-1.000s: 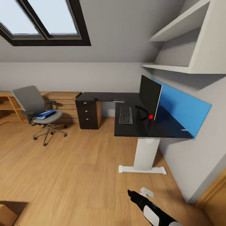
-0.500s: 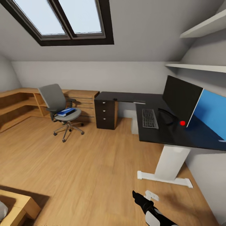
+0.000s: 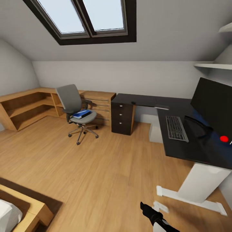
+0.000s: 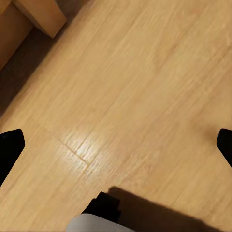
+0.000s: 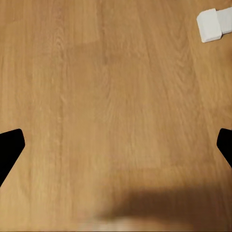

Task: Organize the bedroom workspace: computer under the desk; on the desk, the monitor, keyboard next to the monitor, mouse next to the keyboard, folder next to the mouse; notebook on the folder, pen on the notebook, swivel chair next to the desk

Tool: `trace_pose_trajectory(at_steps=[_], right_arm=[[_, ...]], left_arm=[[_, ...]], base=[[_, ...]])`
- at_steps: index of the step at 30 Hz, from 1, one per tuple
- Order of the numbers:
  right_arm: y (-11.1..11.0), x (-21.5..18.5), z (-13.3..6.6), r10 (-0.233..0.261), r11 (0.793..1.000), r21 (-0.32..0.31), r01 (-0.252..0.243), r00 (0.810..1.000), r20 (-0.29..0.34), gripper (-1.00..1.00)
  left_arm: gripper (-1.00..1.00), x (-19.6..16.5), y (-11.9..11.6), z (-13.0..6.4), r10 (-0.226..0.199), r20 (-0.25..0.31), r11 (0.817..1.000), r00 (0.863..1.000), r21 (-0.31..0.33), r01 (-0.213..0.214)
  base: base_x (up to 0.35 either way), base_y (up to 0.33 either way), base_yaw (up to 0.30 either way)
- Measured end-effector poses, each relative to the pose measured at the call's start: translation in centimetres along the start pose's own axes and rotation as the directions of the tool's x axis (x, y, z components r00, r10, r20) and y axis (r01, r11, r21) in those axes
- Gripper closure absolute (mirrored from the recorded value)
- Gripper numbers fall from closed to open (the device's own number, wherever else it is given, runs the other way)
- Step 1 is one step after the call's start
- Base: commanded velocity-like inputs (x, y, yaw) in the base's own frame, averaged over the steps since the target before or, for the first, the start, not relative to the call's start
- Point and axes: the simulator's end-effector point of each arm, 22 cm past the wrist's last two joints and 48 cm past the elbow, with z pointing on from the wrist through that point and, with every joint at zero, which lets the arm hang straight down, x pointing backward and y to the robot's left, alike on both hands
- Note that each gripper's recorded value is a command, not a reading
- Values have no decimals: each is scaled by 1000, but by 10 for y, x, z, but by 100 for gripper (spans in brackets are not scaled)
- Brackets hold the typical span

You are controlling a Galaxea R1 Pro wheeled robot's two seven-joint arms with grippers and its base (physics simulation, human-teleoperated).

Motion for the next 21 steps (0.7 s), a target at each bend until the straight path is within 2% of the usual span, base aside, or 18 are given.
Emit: trace_pose_trajectory(at_steps=[6, 8, 10, 13, 21], right_arm=[[-10, 5, 1, -4, 1000, 18, 4, 1000, -12, -100], [-21, 7, 1, -7, 999, 37, 7, 1000, -16, -100], [-31, -1, 1, -13, 999, 50, 12, 1000, 13, -100], [-30, -14, 0, -19, 999, 51, 15, 997, 77, -100], [-35, -21, -2, -28, 998, 63, 20, 992, 122, -100]], left_arm=[[-100, 1, 10, 3, 1, -4, 1000, 1000, -15, -1], [-100, 1, 12, 4, 1, -5, 1000, 1000, -20, -1], [-100, 1, 13, 5, 1, -4, 1000, 1000, -20, -1], [-100, 1, 13, 5, 0, -2, 1000, 1000, -21, 0], [-100, 0, 11, 4, 5, 4, 1000, 1000, -15, -5]], base=[[335, 4, 179], [338, 3, 169], [338, 47, 159], [334, 112, 151], [301, 199, 129]])
